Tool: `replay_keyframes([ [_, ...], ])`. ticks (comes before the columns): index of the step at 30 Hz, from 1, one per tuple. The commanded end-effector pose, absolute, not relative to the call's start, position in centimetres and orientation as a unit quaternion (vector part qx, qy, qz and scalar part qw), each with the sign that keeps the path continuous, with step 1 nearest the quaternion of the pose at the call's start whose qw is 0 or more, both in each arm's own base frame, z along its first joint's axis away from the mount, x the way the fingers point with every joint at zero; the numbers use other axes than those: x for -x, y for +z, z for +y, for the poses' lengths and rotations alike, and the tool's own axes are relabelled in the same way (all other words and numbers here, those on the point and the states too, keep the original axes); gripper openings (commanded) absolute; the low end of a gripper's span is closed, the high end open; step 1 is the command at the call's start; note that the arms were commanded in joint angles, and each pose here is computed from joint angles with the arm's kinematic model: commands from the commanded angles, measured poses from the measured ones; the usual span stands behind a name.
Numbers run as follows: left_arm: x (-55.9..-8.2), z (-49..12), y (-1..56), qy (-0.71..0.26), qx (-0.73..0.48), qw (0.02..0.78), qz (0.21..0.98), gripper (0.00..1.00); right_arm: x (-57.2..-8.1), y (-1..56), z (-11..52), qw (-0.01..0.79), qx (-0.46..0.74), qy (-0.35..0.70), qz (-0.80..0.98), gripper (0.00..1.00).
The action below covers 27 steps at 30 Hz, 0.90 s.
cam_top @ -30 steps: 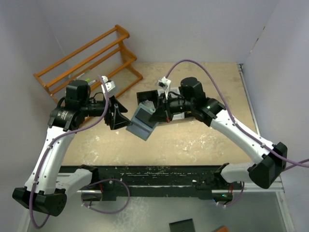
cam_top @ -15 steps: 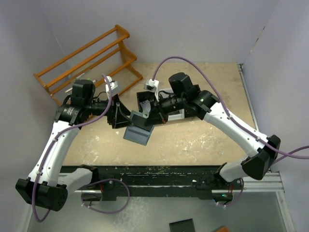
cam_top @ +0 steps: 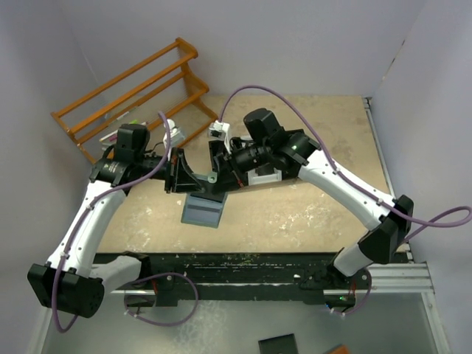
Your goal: Take the credit cards out of the card holder
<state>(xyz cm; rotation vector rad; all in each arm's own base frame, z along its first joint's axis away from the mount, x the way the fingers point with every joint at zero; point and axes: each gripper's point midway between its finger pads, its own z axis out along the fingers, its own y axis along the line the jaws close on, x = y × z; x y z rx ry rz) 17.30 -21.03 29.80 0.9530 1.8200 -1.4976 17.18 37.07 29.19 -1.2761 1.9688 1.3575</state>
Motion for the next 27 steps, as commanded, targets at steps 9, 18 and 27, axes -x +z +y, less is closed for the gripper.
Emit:
replay_keyframes([
  [9,-17.9,-21.6,39.0,-0.598,-0.285,0.389,0.64,0.0,-17.2,39.7,33.3,0.443,0.216,0.685,0.537,0.75],
  [18,-18.4,-21.7,41.2,-0.623,-0.225,0.397,0.635,0.0,-17.2,40.4,32.3,0.455,0.127,0.741,0.478,0.73],
  [27,-18.2,-21.6,40.4,-0.625,-0.22,0.388,0.64,0.0,-17.7,42.0,33.9,0.438,0.132,0.76,0.461,0.37],
])
